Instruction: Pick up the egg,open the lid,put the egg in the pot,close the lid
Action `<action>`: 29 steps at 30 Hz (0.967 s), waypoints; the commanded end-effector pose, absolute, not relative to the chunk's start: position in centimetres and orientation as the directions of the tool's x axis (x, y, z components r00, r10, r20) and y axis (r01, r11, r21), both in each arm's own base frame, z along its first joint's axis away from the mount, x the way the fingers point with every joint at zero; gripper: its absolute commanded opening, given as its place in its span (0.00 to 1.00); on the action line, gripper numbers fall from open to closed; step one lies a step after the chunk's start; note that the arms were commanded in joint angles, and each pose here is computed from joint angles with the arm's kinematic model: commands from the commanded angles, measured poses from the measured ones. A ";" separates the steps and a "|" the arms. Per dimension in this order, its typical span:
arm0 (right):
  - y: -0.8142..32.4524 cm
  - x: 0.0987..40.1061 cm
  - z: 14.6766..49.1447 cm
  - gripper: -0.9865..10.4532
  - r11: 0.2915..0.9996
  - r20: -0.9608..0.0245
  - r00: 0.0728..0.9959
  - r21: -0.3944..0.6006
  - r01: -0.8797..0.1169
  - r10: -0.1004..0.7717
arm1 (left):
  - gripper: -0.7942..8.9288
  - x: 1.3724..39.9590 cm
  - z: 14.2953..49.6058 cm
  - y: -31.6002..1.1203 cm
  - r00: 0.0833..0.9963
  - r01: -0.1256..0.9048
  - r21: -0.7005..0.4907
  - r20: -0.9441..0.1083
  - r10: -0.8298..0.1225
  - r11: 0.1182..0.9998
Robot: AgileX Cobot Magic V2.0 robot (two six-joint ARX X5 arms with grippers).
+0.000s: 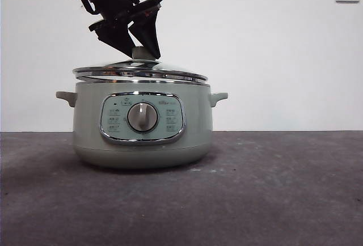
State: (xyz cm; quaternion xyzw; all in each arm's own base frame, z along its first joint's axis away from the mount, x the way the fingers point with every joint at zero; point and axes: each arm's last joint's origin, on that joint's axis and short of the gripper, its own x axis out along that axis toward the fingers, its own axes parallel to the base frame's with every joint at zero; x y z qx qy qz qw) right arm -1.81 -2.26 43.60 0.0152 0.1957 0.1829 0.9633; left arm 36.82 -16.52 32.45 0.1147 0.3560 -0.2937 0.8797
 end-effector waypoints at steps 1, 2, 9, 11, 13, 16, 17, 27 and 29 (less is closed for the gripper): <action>-2.4 -1.9 43.2 0.50 0.936 -0.396 0.849 0.101 -0.337 0.349 | 0.07 37.2 32.1 -16.8 0.574 0.609 -0.009 -0.685 -0.449 0.793; -2.4 -1.9 43.2 0.50 0.936 -0.396 0.849 0.101 -0.337 0.349 | 0.07 37.3 31.9 -16.8 0.570 0.609 -0.012 -0.690 -0.447 0.793; -2.4 -1.9 43.2 0.50 0.936 -0.397 0.849 0.101 -0.337 0.348 | 0.07 37.5 31.3 -17.3 0.556 0.616 -0.015 -0.700 -0.448 0.788; -2.4 -1.9 43.2 0.50 0.936 -0.397 0.849 0.101 -0.337 0.348 | 0.07 37.5 31.3 -17.3 0.557 0.616 -0.014 -0.699 -0.448 0.788; -2.4 -1.9 43.2 0.50 0.936 -0.397 0.849 0.100 -0.337 0.348 | 0.07 37.5 31.3 -17.3 0.557 0.616 -0.014 -0.700 -0.448 0.788; -2.4 -1.9 43.2 0.50 0.936 -0.397 0.849 0.100 -0.337 0.348 | 0.07 37.5 31.0 -17.4 0.547 0.615 -0.019 -0.709 -0.444 0.788; -2.4 -1.9 43.2 0.50 0.936 -0.397 0.849 0.100 -0.337 0.348 | 0.07 37.5 30.9 -17.3 0.540 0.615 -0.021 -0.717 -0.440 0.789; -2.4 -1.9 43.2 0.50 0.936 -0.397 0.849 0.100 -0.337 0.348 | 0.22 37.4 30.1 -17.2 0.496 0.612 -0.037 -0.759 -0.420 0.790; -2.4 -1.9 43.2 0.50 0.936 -0.397 0.849 0.100 -0.337 0.348 | 0.37 37.4 30.1 -17.1 0.496 0.610 -0.038 -0.760 -0.419 0.792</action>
